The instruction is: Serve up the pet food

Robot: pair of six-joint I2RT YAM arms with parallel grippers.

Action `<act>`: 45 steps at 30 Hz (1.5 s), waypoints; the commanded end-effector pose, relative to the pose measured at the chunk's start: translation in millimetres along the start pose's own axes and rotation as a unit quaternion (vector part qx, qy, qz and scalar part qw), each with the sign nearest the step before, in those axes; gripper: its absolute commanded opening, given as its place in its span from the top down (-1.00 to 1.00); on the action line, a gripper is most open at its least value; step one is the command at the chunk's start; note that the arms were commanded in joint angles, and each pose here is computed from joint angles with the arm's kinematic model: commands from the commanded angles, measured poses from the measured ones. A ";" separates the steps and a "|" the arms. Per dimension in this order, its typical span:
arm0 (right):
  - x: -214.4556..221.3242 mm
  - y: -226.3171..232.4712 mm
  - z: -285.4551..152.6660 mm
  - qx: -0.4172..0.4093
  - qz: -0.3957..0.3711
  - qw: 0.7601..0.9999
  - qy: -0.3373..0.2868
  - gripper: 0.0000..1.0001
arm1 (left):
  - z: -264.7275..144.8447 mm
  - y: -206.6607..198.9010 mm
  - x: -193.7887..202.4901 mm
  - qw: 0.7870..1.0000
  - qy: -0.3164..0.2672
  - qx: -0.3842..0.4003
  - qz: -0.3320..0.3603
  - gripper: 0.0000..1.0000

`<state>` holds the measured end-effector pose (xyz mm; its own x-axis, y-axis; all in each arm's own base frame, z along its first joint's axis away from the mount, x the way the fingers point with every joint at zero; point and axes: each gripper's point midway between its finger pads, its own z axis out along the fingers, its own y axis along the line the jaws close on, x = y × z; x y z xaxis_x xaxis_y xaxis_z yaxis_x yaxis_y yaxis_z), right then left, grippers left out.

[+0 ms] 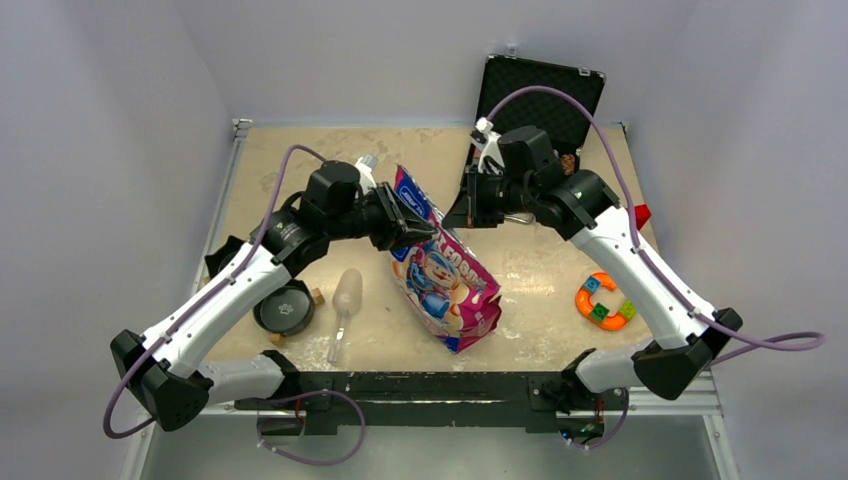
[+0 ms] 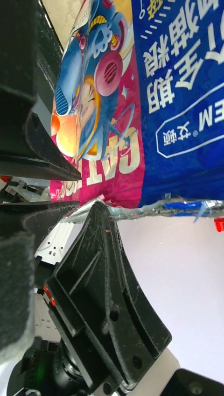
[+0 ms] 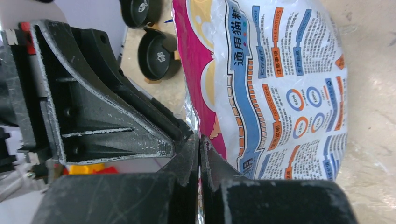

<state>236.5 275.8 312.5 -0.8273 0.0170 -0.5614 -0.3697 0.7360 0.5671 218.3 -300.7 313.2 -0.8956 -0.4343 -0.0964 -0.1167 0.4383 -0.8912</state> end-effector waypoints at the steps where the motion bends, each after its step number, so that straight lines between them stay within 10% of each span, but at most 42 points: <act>1: -5.4 33.0 -19.8 -0.089 0.037 0.995 -0.001 1.00 | -11.0 -23.8 7.1 0.998 0.005 0.059 0.003 0.45; 9: -5.4 32.1 -16.4 -0.089 0.040 0.995 0.001 1.00 | 2.0 -32.0 14.8 0.996 0.020 0.087 -0.017 0.18; 18: -7.0 32.6 -17.9 -0.086 0.044 0.995 -0.002 1.00 | 5.7 -24.3 18.5 0.997 0.022 0.072 -0.026 0.75; 23: -8.3 32.3 -18.5 -0.084 0.044 0.995 -0.005 1.00 | 0.5 -14.2 21.0 0.997 0.017 0.064 -0.032 0.42; 45: -5.6 28.3 -17.7 -0.072 0.040 0.997 -0.008 1.00 | 13.6 -20.8 10.9 0.998 0.005 0.061 -0.031 0.07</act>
<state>230.1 282.3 316.1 -0.8822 0.0705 -0.4655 -0.3015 0.6747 0.6737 204.8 -317.8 300.4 -0.9005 -0.4347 0.0077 -0.1740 0.3440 -0.9227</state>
